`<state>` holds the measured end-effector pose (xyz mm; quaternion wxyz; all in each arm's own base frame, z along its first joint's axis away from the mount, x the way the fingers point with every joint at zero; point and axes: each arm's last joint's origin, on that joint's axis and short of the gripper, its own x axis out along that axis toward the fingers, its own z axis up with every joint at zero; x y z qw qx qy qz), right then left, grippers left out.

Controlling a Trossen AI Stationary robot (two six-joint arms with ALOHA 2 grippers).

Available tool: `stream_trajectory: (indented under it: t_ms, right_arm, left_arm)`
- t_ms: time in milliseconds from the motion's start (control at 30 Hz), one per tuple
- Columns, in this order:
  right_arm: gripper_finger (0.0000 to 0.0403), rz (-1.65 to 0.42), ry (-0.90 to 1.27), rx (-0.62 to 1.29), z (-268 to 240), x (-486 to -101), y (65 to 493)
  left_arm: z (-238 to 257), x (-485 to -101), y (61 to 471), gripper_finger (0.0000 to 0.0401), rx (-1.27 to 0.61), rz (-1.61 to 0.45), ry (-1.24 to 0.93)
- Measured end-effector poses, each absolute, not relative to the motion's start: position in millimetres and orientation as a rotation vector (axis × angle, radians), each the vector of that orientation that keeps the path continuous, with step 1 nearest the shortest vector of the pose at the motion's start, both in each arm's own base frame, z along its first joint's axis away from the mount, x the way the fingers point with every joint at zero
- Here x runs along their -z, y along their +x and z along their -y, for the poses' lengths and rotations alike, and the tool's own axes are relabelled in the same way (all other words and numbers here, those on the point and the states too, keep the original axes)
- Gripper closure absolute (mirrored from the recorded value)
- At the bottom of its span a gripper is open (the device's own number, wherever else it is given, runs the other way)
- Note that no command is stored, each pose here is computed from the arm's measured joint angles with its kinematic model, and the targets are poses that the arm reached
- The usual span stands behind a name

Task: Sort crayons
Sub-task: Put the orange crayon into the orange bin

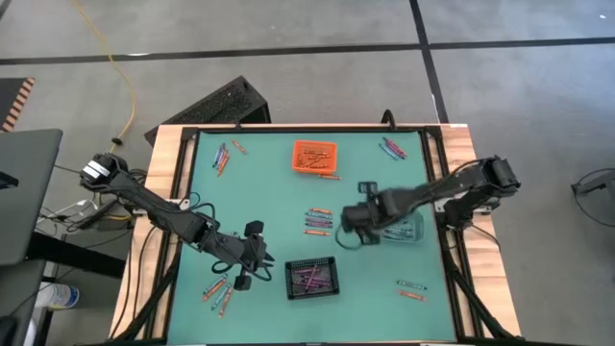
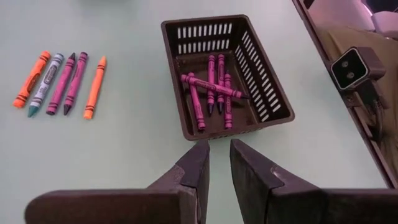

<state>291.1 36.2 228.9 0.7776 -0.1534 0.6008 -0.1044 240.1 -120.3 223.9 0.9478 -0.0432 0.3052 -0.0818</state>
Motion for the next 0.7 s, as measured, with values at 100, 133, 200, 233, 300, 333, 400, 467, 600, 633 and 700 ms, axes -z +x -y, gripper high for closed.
stream_trajectory:
  t_ms: [100, 133, 200, 233, 300, 333, 400, 467, 600, 633, 700]
  right_arm:
    - [0.0401, -1.146, -0.363, 0.224, -11.7, -242.4, 312.3]
    - [0.0401, -1.092, -0.376, 0.230, -3.5, -248.1, 318.8]
    - [0.0401, -0.982, -0.398, 0.238, 13.4, -259.9, 330.3]
    - [0.0401, -0.925, -0.403, 0.230, 21.8, -265.2, 335.1]
    - [0.0401, -0.823, -0.403, 0.202, 40.5, -272.7, 342.1]
    - [0.0401, -0.779, -0.395, 0.189, 50.3, -274.7, 344.9]
    - [0.0401, -0.724, -0.376, 0.180, 72.3, -274.6, 348.6]
    - [0.0401, -0.705, -0.359, 0.180, 94.9, -269.0, 350.7]
    - [0.0401, -0.665, -0.337, 0.235, 134.5, -251.3, 358.3]
    - [0.0401, -0.674, -0.331, 0.247, 141.0, -246.7, 360.0]
    - [0.0401, -0.697, -0.309, 0.261, 151.5, -237.5, 365.5]
  left_arm:
    - [120.6, -224.8, 240.7, 0.0350, 0.168, -0.610, -0.092]
    - [120.6, -224.8, 240.7, 0.0350, 0.168, -0.610, -0.092]
    - [120.5, -224.4, 240.4, 0.0350, 0.168, -0.615, -0.087]
    - [120.5, -224.4, 240.4, 0.0350, 0.170, -0.614, -0.083]
    - [120.5, -224.4, 240.4, 0.0350, 0.174, -0.613, -0.072]
    - [120.5, -224.4, 240.4, 0.0350, 0.175, -0.612, -0.066]
    - [120.5, -224.4, 240.5, 0.0350, 0.180, -0.611, -0.052]
    - [120.5, -224.4, 240.5, 0.0350, 0.185, -0.609, -0.033]
    - [120.4, -224.5, 240.5, 0.0350, 0.200, -0.604, 0.012]
    - [120.4, -224.5, 240.5, 0.0350, 0.203, -0.603, 0.023]
    - [120.4, -224.5, 240.5, 0.0350, 0.209, -0.601, 0.043]
